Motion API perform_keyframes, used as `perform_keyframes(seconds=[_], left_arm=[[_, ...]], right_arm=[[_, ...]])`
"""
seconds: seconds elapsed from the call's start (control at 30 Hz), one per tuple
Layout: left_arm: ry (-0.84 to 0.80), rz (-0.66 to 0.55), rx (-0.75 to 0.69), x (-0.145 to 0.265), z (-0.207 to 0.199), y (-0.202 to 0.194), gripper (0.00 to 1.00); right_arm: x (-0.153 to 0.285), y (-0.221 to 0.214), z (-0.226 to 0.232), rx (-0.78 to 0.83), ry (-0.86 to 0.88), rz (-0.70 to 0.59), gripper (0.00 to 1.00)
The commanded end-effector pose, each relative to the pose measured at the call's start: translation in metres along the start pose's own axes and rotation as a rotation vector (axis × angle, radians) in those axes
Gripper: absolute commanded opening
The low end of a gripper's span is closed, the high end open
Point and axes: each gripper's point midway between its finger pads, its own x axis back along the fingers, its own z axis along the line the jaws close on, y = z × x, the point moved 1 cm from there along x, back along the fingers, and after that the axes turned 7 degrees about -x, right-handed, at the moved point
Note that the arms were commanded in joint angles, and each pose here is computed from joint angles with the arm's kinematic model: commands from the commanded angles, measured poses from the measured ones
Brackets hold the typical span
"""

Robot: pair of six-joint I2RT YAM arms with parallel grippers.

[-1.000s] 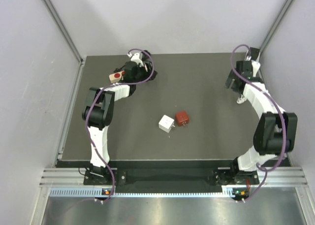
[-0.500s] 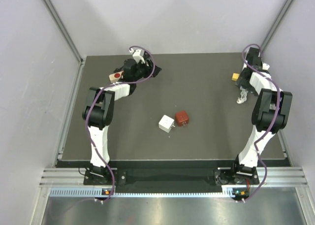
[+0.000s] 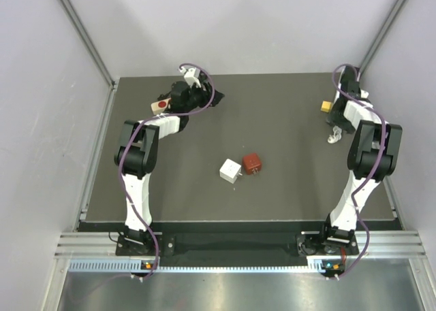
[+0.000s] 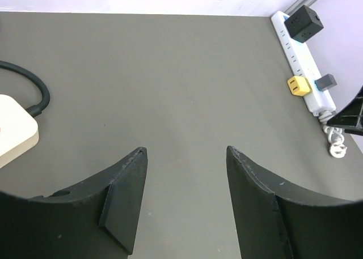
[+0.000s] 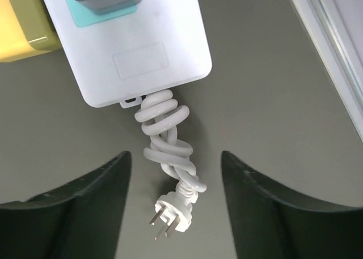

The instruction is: Pull the plug off the socket

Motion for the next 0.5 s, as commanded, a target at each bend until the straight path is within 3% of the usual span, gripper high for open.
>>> perform_keyframes(seconds=[0.0, 0.23, 0.37, 0.47], left_arm=[[-0.067, -0.077, -0.054, -0.005, -0.016, 0.028, 0.63], [-0.103, -0.071, -0.054, -0.007, -0.021, 0.026, 0.63], [-0.137, -0.069, -0.057, -0.01, -0.032, 0.026, 0.62], [-0.171, -0.06, -0.068, -0.013, -0.042, 0.025, 0.62]], right_arm=[[-0.005, 0.004, 0.007, 0.011, 0.023, -0.006, 0.62], [-0.01, -0.01, 0.013, 0.022, 0.068, 0.023, 0.35], [-0.001, -0.026, 0.019, 0.056, 0.08, 0.031, 0.01], [0.015, -0.042, 0.031, 0.101, 0.095, 0.03, 0.0]])
